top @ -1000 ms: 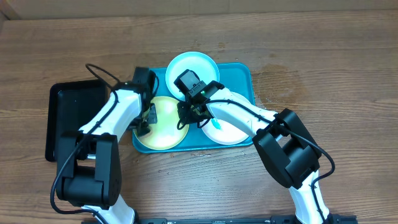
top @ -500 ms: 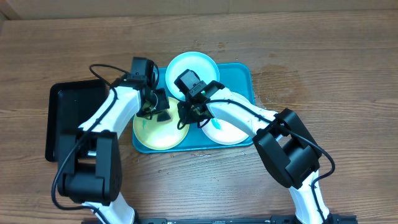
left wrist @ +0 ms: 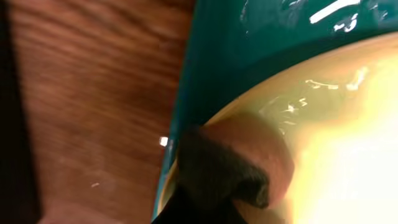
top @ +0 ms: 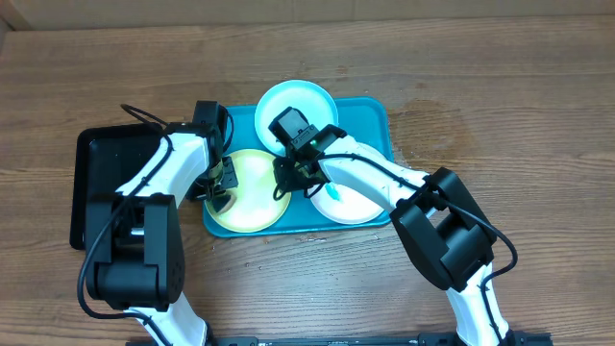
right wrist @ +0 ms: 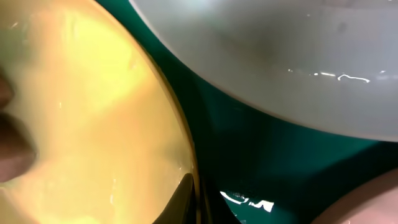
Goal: Clean dirty plates on tray and stack at the side
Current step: 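Scrub the yellow plate with the sponge while the right gripper holds it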
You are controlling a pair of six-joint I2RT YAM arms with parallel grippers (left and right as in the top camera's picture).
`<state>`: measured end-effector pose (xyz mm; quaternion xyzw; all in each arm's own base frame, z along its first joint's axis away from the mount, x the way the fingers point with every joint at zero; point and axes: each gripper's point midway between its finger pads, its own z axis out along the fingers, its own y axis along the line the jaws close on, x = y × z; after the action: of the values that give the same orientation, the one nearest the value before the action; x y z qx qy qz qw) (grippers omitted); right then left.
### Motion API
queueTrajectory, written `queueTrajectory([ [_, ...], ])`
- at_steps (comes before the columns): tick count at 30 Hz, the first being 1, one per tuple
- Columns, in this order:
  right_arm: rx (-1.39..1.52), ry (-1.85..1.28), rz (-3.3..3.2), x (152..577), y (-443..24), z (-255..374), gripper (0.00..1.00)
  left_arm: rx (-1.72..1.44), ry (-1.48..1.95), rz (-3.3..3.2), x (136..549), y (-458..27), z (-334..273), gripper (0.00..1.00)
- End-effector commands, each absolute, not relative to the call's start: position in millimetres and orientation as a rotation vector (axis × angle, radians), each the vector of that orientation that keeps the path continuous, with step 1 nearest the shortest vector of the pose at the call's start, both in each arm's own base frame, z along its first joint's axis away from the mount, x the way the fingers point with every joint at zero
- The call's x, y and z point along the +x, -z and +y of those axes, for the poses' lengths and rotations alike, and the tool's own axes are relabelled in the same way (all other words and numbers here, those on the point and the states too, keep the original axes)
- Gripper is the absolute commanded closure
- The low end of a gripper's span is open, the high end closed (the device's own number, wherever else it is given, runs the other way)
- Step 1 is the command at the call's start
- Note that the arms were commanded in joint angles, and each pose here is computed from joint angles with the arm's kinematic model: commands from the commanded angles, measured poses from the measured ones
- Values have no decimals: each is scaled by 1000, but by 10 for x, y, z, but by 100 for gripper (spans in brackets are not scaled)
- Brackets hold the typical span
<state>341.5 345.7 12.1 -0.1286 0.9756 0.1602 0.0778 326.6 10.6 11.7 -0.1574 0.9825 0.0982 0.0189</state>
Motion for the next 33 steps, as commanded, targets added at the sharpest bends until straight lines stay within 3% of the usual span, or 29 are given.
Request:
queueTrajectory([
  [1,-373,-434,2930,3476,-62,3394,96,-533,-593,2957,3339,-306,511,96],
  [6,-368,-434,2930,3487,-62,3382,96,-521,-322,2966,3611,-555,226,96],
  [11,-368,-434,2930,3487,-62,3382,96,-317,359,2974,3852,-678,-546,96],
  [19,-368,-439,2923,3501,-67,3393,96,-244,583,3055,3506,-347,-957,96],
  [23,-368,-439,2923,3500,-67,3393,96,-255,502,3142,3237,-142,-884,96],
  [29,-368,-438,2923,3499,-66,3392,96,-292,-72,3187,3099,-28,-265,96],
  [33,-368,-438,2924,3499,-66,3392,96,-477,-467,3108,3047,-138,154,96],
])
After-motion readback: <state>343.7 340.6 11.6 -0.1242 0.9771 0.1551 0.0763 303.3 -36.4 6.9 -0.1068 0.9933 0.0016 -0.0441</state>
